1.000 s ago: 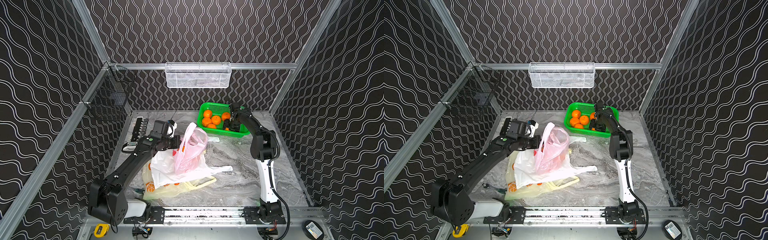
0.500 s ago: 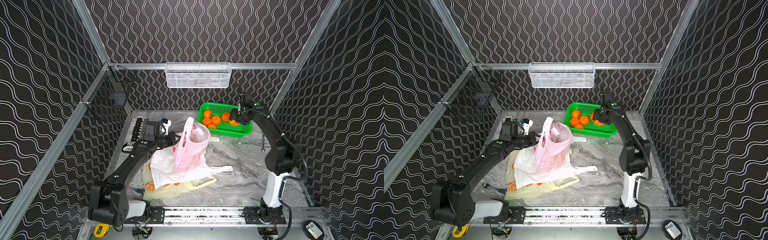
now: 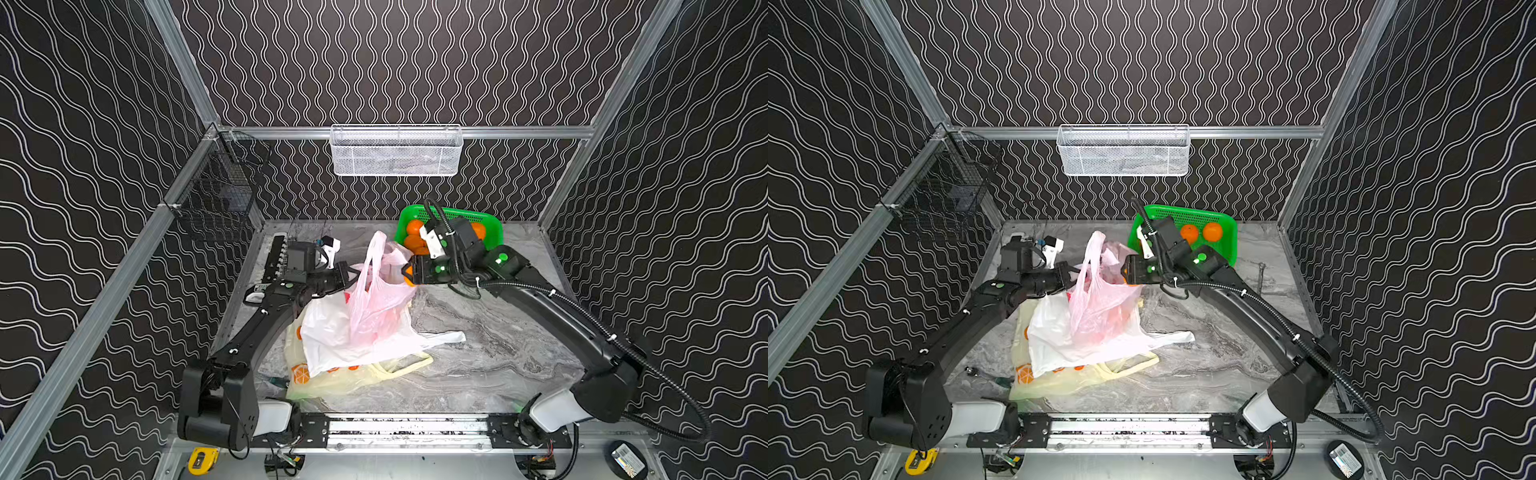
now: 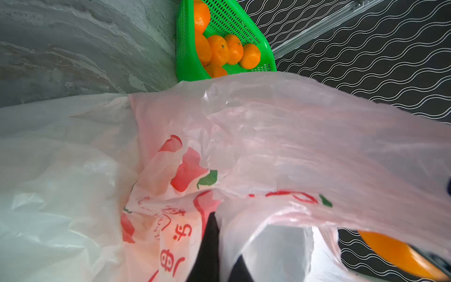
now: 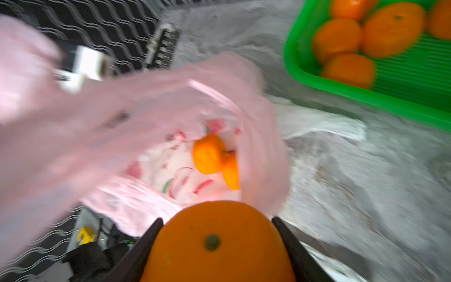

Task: Place the oranges into plastic bags & tie knots
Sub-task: Place the orange in the plastic bag.

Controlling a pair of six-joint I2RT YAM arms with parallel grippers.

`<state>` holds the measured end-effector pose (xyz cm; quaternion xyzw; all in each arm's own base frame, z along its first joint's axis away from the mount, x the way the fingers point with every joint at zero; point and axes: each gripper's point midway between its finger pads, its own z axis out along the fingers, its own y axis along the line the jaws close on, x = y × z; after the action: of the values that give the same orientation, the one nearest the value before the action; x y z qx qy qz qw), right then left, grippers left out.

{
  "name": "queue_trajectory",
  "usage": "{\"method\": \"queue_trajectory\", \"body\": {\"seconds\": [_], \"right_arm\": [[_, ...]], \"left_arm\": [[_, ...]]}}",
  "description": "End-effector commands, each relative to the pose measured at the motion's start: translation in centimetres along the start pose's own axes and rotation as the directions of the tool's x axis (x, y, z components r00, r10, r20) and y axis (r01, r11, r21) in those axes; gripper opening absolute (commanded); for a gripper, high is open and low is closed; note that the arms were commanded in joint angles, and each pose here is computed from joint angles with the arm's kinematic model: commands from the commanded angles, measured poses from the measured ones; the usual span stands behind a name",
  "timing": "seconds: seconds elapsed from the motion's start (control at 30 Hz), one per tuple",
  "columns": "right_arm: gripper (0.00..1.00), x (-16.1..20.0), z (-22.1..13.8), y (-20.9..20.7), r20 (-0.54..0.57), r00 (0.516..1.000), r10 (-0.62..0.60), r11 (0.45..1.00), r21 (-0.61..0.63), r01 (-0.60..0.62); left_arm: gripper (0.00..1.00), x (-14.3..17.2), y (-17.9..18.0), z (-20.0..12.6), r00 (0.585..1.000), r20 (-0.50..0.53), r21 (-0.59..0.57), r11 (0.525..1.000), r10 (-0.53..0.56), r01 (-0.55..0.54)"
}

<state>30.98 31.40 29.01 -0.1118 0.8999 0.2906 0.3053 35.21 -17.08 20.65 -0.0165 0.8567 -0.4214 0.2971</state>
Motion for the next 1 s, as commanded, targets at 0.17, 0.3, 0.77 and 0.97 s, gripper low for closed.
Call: {"method": "queue_trajectory", "body": {"seconds": [0.17,0.3,0.77,0.97], "right_arm": [[0.65,-3.1,3.7,2.7,0.117,0.992,0.053,0.993,-0.116,-0.039],[0.86,-2.8,5.5,2.5,0.088,0.996,0.013,0.996,-0.095,-0.005],[0.96,-2.4,1.3,-1.7,0.156,0.982,-0.111,0.988,0.124,0.092],[0.96,-4.0,-3.3,-3.2,0.182,0.947,-0.264,0.937,0.28,0.207]], "left_arm": [[0.0,-0.3,-0.2,-0.2,0.999,0.023,0.012,0.999,0.034,-0.034],[0.0,-0.4,0.3,-0.3,0.999,0.024,-0.023,0.999,0.03,-0.03],[0.0,0.6,1.7,0.3,1.0,-0.02,-0.061,0.998,0.002,-0.003],[0.0,0.9,2.0,0.3,1.0,-0.011,-0.068,0.998,-0.015,0.014]]}}
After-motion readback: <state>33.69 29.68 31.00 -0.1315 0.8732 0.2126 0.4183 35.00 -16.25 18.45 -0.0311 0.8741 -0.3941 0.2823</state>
